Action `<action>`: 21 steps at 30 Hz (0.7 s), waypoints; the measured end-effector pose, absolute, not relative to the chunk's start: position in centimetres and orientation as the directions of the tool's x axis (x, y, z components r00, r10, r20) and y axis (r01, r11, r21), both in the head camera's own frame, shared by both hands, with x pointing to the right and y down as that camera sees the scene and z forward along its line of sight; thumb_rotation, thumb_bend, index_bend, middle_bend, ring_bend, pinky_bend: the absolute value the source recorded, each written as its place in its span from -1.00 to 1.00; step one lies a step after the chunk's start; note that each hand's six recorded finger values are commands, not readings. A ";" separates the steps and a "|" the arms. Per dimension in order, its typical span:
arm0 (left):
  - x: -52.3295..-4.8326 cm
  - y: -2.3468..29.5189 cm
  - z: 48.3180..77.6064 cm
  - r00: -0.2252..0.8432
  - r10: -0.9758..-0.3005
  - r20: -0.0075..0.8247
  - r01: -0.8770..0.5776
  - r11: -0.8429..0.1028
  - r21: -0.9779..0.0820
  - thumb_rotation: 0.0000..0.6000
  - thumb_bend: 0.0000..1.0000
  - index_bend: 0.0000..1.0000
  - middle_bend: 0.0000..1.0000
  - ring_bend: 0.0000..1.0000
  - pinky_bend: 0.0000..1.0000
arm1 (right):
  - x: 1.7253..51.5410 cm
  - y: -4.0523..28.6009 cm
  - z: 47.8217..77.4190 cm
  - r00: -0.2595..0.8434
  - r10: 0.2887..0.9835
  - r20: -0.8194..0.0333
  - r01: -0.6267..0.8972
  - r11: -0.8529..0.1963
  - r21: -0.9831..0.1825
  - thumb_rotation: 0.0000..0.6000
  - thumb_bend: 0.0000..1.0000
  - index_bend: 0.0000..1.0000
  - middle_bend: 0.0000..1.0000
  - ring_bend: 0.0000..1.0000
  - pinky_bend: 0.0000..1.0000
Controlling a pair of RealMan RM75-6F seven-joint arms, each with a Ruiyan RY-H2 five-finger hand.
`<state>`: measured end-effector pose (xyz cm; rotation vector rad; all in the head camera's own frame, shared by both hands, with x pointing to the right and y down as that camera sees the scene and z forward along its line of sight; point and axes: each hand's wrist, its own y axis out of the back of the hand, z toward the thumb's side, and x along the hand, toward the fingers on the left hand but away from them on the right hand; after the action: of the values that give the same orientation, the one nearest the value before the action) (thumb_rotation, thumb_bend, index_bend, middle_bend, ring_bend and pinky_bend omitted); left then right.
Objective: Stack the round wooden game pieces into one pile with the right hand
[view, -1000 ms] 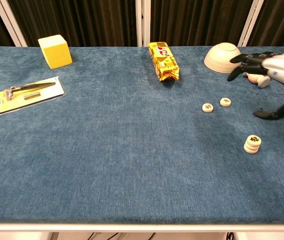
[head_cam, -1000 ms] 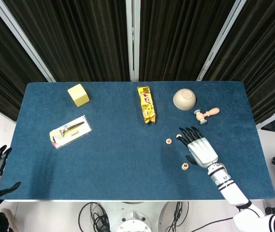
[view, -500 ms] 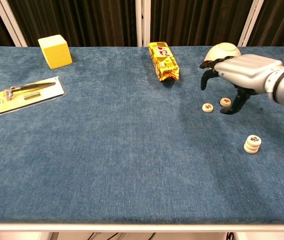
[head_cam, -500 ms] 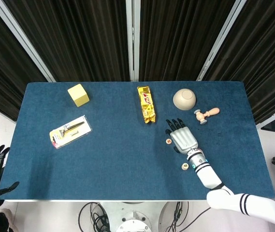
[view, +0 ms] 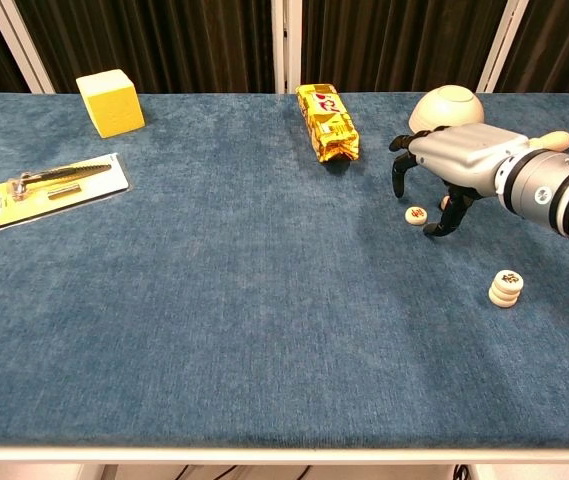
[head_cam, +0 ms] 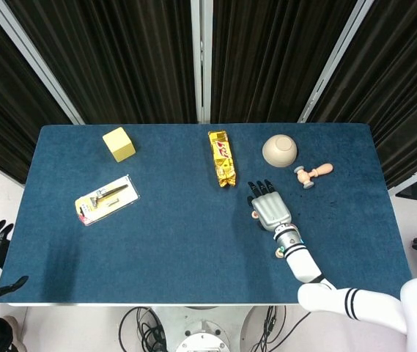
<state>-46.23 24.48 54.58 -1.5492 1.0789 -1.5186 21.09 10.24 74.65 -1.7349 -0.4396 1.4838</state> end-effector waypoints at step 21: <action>-46.3 24.5 54.9 -0.039 -0.908 0.417 -0.081 -0.413 -0.907 1.00 -0.85 -0.94 -1.00 -1.00 -1.00 | 21.2 10.4 75.2 0.230 0.704 -0.671 -0.233 -0.630 -0.741 1.00 -0.52 -0.14 -0.87 -1.00 -1.00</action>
<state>-46.27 24.46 54.85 -1.5494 1.0705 -1.5291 21.18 10.37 75.17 -1.7212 -0.4404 1.5109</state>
